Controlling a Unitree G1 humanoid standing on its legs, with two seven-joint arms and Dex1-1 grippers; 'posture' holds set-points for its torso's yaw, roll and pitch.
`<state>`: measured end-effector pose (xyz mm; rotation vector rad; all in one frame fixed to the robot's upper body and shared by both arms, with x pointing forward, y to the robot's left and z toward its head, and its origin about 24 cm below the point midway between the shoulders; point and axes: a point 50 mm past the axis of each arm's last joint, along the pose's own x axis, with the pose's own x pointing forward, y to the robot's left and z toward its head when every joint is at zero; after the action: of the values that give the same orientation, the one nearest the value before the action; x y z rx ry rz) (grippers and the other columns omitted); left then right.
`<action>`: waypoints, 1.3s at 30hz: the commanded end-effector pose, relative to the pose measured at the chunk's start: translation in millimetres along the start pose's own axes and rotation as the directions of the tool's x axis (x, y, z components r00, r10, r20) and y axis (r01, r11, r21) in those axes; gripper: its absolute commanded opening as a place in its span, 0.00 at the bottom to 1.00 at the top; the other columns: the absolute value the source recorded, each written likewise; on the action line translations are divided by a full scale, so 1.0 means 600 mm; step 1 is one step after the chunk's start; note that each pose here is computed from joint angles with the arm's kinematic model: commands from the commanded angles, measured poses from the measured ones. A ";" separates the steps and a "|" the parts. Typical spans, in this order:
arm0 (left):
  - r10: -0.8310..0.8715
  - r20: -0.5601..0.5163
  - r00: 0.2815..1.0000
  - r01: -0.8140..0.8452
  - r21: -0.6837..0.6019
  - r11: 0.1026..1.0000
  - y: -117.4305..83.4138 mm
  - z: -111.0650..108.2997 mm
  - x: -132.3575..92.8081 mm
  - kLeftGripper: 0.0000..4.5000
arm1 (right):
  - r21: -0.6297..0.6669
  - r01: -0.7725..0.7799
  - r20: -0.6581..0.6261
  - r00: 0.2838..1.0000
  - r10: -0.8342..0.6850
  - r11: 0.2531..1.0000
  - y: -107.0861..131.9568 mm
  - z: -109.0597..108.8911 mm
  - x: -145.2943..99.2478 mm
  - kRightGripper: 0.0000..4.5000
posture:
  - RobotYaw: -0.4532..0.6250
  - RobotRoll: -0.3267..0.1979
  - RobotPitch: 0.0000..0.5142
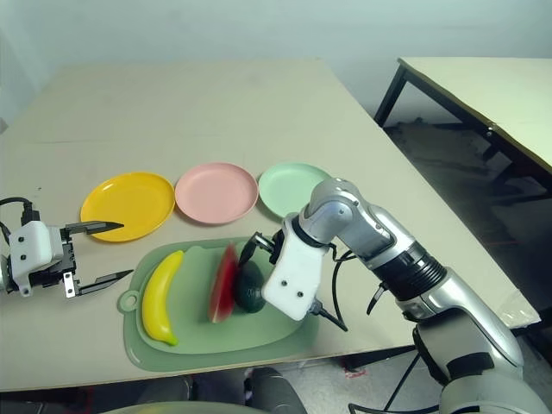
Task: Place the fruits into color-matched plates.
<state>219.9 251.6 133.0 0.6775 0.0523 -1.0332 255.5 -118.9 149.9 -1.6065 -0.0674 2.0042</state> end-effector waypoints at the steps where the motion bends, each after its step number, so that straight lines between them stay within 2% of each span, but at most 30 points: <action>1: -0.007 -0.010 1.000 0.007 0.016 1.000 0.002 0.001 -0.002 1.00 | 0.008 -0.018 0.006 1.000 0.018 1.000 -0.001 0.005 0.013 0.99 | 0.50 0.62 0.05; 26: -0.004 -0.014 1.000 0.004 0.023 1.000 0.003 0.001 -0.003 1.00 | 0.085 -0.024 0.016 1.000 0.023 0.996 0.000 0.007 0.036 0.99 | 0.50 0.62 0.05; 29: 0.000 -0.017 1.000 0.001 0.025 1.000 0.004 0.000 -0.003 1.00 | 0.096 -0.016 0.022 1.000 0.014 0.995 -0.006 0.007 0.036 0.92 | 0.50 0.62 0.05; 32: 0.004 -0.020 1.000 -0.004 0.028 1.000 0.006 -0.001 -0.005 1.00 | 0.099 -0.011 0.028 1.000 0.009 0.995 -0.010 0.009 0.038 0.70 | 0.50 0.62 0.05; 33: 0.004 -0.021 1.000 -0.003 0.029 1.000 0.005 -0.001 -0.005 1.00 | 0.100 -0.012 0.029 1.000 0.009 0.995 -0.010 0.010 0.039 0.66 | 0.50 0.62 0.05; 39: 0.002 -0.021 1.000 -0.001 0.029 1.000 0.005 -0.001 -0.004 1.00 | 0.117 -0.026 0.034 0.999 0.022 0.993 -0.003 0.010 0.036 0.66 | 0.50 0.62 0.05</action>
<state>221.0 252.5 133.4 0.6923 0.0516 -1.0312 251.8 -106.0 135.1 -1.5085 0.0457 1.9866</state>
